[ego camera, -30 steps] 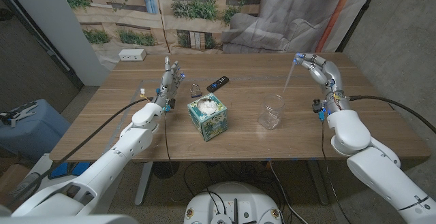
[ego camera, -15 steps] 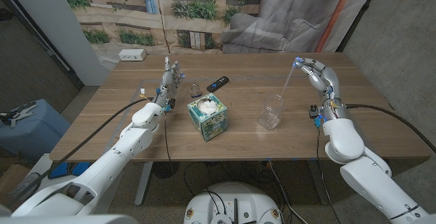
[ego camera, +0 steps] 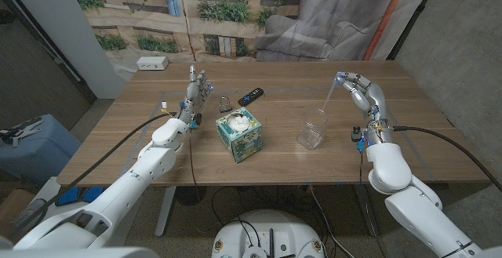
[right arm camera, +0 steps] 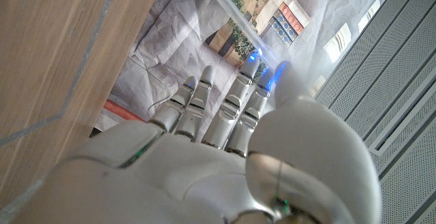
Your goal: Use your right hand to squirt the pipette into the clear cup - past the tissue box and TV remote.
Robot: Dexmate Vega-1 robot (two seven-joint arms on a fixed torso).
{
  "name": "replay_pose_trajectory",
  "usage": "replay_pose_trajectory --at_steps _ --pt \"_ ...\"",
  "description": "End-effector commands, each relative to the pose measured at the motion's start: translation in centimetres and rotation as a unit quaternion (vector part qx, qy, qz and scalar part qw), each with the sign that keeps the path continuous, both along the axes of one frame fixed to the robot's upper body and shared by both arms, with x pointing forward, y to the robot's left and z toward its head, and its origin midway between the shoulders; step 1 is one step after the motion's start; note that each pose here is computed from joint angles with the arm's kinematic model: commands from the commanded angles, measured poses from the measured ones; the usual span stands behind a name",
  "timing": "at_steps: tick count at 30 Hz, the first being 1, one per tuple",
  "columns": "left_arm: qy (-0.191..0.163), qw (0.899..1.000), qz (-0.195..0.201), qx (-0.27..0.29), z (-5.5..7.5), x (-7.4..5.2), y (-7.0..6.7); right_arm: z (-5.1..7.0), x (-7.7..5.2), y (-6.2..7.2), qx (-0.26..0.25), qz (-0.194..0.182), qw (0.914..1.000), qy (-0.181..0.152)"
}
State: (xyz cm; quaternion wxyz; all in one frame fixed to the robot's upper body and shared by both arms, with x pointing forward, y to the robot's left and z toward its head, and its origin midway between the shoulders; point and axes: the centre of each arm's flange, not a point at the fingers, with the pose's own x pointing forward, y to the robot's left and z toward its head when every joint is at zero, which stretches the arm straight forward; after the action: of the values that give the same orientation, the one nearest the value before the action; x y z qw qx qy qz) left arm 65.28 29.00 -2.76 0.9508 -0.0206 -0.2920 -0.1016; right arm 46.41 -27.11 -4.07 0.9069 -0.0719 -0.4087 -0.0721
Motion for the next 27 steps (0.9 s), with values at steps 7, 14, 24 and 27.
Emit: replay_pose_trajectory --at_steps 7,14,24,27 --pt "0.000 1.000 0.000 0.000 0.0 0.0 0.0 -1.5 0.9 1.2 -0.019 -0.007 0.9997 0.012" --pt "0.000 1.000 0.000 0.000 0.0 0.0 0.0 -2.1 1.4 1.7 -0.028 0.002 0.9995 0.014" --pt "0.000 1.000 0.000 0.000 0.0 0.0 0.0 -2.9 1.8 1.9 -0.033 0.001 0.9993 0.018" --pt "0.000 1.000 0.000 0.000 0.0 0.0 0.0 -3.1 1.8 1.8 -0.035 0.001 0.9992 0.022"
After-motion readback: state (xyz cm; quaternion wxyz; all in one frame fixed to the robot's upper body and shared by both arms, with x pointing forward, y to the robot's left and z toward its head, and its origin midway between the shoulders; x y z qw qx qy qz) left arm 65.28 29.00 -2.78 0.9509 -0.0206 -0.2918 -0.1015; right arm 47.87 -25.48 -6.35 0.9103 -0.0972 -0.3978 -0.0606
